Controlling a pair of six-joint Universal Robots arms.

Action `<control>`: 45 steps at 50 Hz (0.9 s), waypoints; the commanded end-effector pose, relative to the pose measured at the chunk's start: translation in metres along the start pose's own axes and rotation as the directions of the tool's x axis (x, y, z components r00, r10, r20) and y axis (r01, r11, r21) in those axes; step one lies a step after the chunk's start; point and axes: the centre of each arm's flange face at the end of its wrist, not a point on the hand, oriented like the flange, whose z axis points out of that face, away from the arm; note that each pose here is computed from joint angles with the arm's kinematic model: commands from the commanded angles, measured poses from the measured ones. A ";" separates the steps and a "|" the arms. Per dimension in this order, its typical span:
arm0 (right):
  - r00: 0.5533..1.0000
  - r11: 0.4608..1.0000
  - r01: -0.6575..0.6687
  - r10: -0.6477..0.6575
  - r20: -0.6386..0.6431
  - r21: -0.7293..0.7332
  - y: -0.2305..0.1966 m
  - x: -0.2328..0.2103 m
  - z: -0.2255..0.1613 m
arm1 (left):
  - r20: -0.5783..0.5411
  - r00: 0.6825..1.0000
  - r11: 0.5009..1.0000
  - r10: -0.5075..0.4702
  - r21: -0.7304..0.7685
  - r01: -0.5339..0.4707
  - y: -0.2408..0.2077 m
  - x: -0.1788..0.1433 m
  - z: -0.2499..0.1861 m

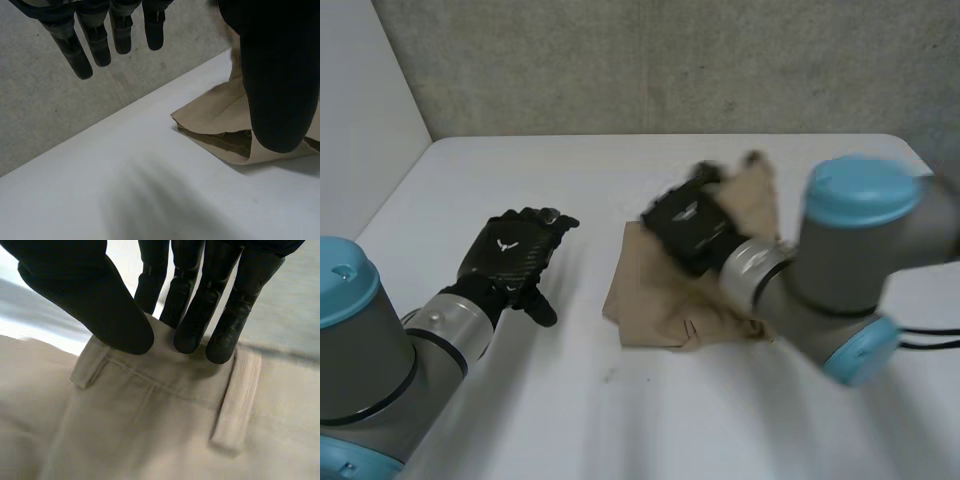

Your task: Fold the shorts.

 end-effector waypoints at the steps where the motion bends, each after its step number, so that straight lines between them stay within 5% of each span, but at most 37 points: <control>1: 0.989 0.999 0.029 -0.026 0.145 -0.020 0.018 -0.043 0.006 | -0.002 1.000 1.000 0.004 0.011 -0.004 -0.004 0.000 0.001; 10: 0.993 0.984 -0.117 0.117 0.007 0.135 -0.048 0.007 -0.016 | 0.008 1.000 0.995 0.020 0.097 -0.020 -0.030 -0.004 0.016; 14: 0.927 0.936 -0.328 0.345 -0.145 0.130 -0.032 0.067 -0.028 | -0.004 1.000 0.989 0.024 0.147 -0.023 -0.044 -0.001 0.028; 25: 0.837 0.888 -0.458 0.448 -0.314 0.046 0.010 0.100 -0.034 | -0.194 0.979 0.971 0.056 0.237 -0.009 -0.060 0.078 0.083; 38: 0.849 0.843 -0.513 0.469 -0.245 -0.164 0.055 0.079 -0.008 | -0.247 0.969 1.000 -0.008 -0.003 0.007 0.006 0.102 0.119; 45: 0.879 0.849 -0.471 0.427 -0.212 -0.240 0.074 0.070 -0.001 | -0.110 0.994 0.980 0.029 -0.192 -0.050 0.046 0.086 0.110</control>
